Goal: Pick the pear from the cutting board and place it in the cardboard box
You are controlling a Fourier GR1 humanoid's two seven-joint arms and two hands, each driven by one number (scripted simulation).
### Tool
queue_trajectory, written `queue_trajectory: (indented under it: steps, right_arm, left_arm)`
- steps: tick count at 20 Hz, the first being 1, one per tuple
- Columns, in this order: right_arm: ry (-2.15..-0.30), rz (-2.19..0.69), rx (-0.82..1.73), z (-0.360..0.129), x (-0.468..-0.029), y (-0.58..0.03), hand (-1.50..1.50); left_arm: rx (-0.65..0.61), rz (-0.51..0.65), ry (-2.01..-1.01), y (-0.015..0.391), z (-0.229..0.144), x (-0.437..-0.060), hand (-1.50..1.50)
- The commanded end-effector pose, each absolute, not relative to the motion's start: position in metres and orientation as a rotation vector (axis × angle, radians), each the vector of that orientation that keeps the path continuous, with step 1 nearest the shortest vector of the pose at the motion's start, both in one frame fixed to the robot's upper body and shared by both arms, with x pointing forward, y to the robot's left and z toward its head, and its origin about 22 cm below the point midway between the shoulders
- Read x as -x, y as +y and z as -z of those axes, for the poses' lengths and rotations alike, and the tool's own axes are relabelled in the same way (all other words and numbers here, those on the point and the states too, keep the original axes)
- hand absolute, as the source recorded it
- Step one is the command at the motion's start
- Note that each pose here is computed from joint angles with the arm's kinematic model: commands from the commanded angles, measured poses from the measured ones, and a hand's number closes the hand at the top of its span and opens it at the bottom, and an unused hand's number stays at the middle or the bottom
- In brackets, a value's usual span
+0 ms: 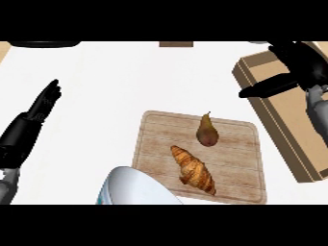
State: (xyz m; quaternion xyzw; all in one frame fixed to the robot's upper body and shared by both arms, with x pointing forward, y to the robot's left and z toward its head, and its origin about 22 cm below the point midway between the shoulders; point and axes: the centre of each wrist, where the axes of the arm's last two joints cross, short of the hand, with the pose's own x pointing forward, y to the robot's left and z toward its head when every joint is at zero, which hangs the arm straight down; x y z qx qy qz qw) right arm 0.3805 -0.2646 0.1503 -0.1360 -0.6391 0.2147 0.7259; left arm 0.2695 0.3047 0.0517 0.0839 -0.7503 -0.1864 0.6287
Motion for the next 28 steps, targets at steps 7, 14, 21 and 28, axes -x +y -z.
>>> queue_trajectory:
  steps: [7, 14, 21, 28]
  right_arm:
    - [-1.273, -0.987, 0.327, -0.187, -0.415, -0.273, -1.5]
    - [-0.969, -1.347, 0.325, -0.215, -0.43, -0.221, -1.5]
    - [-0.78, -1.562, 0.217, -0.204, -0.442, -0.139, -1.5]
    - [-0.596, -1.694, 0.277, -0.194, -0.444, -0.091, -1.5]
  left_arm:
    - [-0.068, 0.55, -1.773, 0.26, -0.07, -0.295, 0.0]
    - [-0.068, 0.569, -1.769, 0.26, -0.067, -0.298, 0.0]
    - [-0.061, 0.546, -1.756, 0.254, -0.065, -0.299, 0.0]
    - [-0.086, 0.542, -1.74, 0.253, -0.061, -0.302, 0.0]
